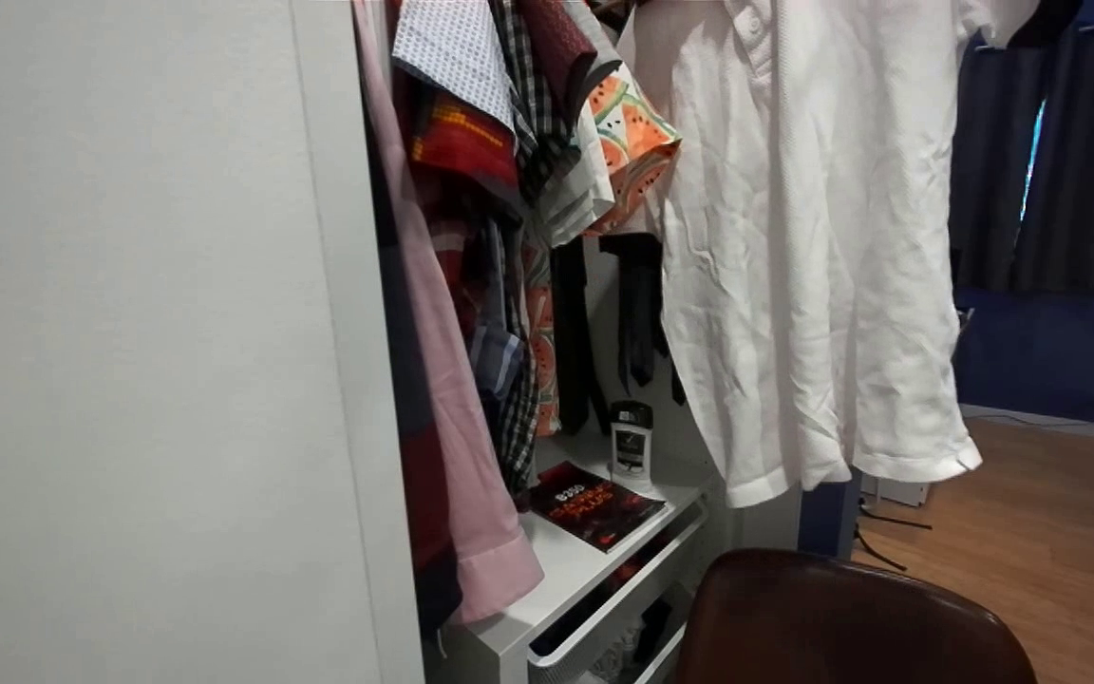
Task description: Unhang the white and black shirt from the rail
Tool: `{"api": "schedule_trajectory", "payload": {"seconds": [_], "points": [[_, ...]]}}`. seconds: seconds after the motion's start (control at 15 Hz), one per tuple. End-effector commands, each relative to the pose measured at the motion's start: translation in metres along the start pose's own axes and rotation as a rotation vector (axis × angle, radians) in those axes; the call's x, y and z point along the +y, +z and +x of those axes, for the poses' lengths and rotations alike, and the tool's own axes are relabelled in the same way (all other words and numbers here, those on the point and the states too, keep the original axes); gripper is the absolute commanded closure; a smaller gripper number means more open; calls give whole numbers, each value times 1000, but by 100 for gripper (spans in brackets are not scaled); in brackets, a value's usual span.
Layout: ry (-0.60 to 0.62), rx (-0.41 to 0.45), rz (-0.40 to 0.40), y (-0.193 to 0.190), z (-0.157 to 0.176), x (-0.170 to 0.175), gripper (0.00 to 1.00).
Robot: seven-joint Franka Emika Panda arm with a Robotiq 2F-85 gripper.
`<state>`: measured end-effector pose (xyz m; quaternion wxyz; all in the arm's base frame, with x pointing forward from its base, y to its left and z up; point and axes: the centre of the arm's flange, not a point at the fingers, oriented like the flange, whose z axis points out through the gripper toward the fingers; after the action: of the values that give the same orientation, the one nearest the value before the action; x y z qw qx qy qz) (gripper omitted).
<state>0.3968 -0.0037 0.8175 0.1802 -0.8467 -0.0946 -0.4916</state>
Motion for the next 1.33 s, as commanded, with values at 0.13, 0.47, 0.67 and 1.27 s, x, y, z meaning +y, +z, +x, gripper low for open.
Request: {"api": "schedule_trajectory", "payload": {"seconds": [0.13,0.47,0.67,1.27], "points": [[16,18,35,-27,-74,-20,95],[39,12,46,-15,-114,-15,95],[46,-20,62,0,-132,-6,95],[68,-89,55,17,-141,9,95]]}}
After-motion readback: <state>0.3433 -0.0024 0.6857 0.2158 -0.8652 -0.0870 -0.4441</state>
